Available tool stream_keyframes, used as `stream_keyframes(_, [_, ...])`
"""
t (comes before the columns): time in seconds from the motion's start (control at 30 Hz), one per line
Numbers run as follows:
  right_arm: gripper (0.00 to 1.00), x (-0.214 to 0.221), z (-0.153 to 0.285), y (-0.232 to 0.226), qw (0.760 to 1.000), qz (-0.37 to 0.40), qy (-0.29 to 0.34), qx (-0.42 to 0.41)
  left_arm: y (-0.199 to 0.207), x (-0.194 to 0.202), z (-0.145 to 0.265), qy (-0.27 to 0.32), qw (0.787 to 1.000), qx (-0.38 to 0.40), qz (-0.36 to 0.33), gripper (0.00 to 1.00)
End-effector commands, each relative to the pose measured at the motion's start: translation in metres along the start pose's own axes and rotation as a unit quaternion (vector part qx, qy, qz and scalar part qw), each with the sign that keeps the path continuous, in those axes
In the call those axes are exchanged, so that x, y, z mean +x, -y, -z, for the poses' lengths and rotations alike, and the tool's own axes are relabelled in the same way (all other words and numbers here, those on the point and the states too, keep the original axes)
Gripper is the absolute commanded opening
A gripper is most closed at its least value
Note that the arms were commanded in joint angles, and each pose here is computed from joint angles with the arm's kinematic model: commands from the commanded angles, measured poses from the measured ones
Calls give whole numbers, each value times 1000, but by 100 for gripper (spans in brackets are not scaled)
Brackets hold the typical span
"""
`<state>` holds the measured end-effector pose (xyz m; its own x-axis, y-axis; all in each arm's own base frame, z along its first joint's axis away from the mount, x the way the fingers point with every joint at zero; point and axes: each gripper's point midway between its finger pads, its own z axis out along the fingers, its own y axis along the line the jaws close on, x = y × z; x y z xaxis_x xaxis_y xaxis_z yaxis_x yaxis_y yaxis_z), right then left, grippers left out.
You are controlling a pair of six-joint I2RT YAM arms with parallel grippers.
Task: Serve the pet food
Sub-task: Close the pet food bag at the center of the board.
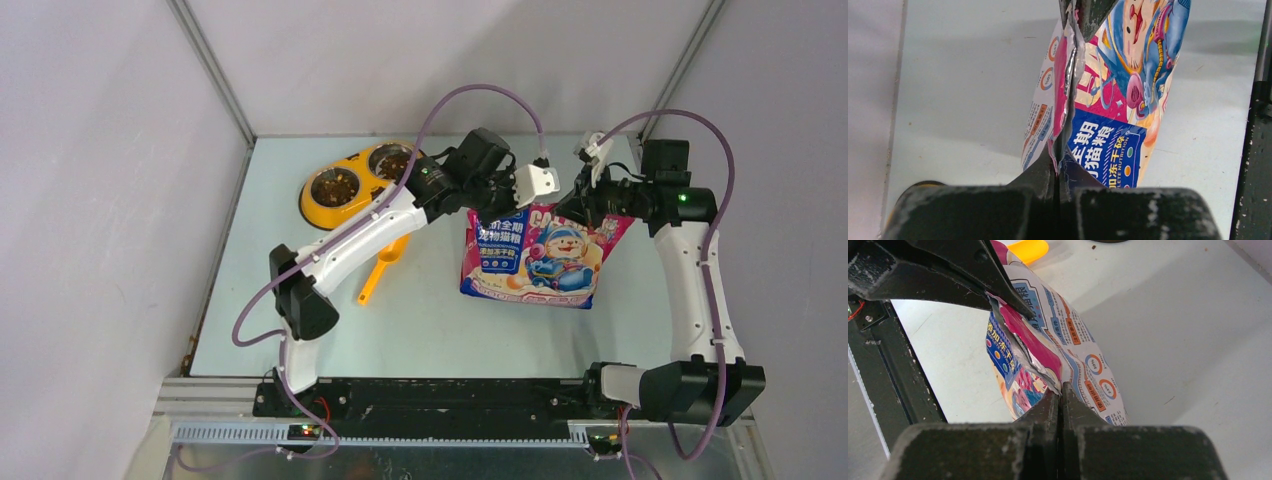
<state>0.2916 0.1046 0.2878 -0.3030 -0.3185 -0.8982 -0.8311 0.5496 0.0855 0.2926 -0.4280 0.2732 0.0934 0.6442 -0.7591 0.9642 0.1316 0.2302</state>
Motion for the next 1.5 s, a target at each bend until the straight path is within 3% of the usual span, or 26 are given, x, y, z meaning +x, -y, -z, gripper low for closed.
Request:
stream_keyframes(0.0, [0,-25,10,17,998,35,26,34,-20,-6,20,6,999,-51,8,0])
stream_keyframes(0.17, [0,-24,12,18,998,38,25,36,-26,-18,40,26,998,-51,16,3])
stream_keyframes(0.2, [0,-24,12,19,998,38,25,36,-24,-18,46,27,998,-47,17,23])
stream_keyframes(0.27, [0,-25,12,19,998,39,26,37,-27,-20,58,32,998,-51,20,47])
stream_keyframes(0.33, [0,-26,12,19,998,39,27,37,-28,-15,68,31,998,-53,19,55])
stream_keyframes(0.4, [0,-28,13,18,998,40,28,35,-28,-6,73,25,998,-51,20,56])
stream_keyframes(0.53, [0,-31,13,16,998,41,30,32,-22,11,71,9,999,-39,27,51])
stream_keyframes(0.63, [0,-31,13,14,999,39,28,26,-23,20,64,2,999,-40,30,35])
stream_keyframes(0.7, [0,-32,14,13,999,38,27,24,-22,20,60,3,999,-36,33,34])
stream_keyframes(0.83, [1,-33,15,11,999,39,27,22,-20,19,56,8,999,-28,37,41])
stream_keyframes(0.87, [3,-33,15,10,999,40,27,21,-21,18,56,9,999,-28,39,40])
stream_keyframes(0.93, [16,-33,13,8,998,48,25,17,-22,17,54,12,998,-30,46,23])
stream_keyframes(0.97, [28,-32,12,6,998,54,22,14,-24,16,53,14,998,-34,48,8])
stream_keyframes(1.03, [44,-31,7,1,997,69,14,7,-27,17,51,15,997,-40,59,1])
stream_keyframes(1.13, [57,-30,-5,-7,996,90,1,-4,-31,12,52,25,995,-43,84,0])
stream_keyframes(1.33, [64,-40,-30,-10,994,105,-5,-15,-34,3,59,49,991,-31,118,0])
stream_keyframes(1.47, [59,-43,-41,-11,995,95,-9,-32,-33,2,61,51,991,-28,123,0])
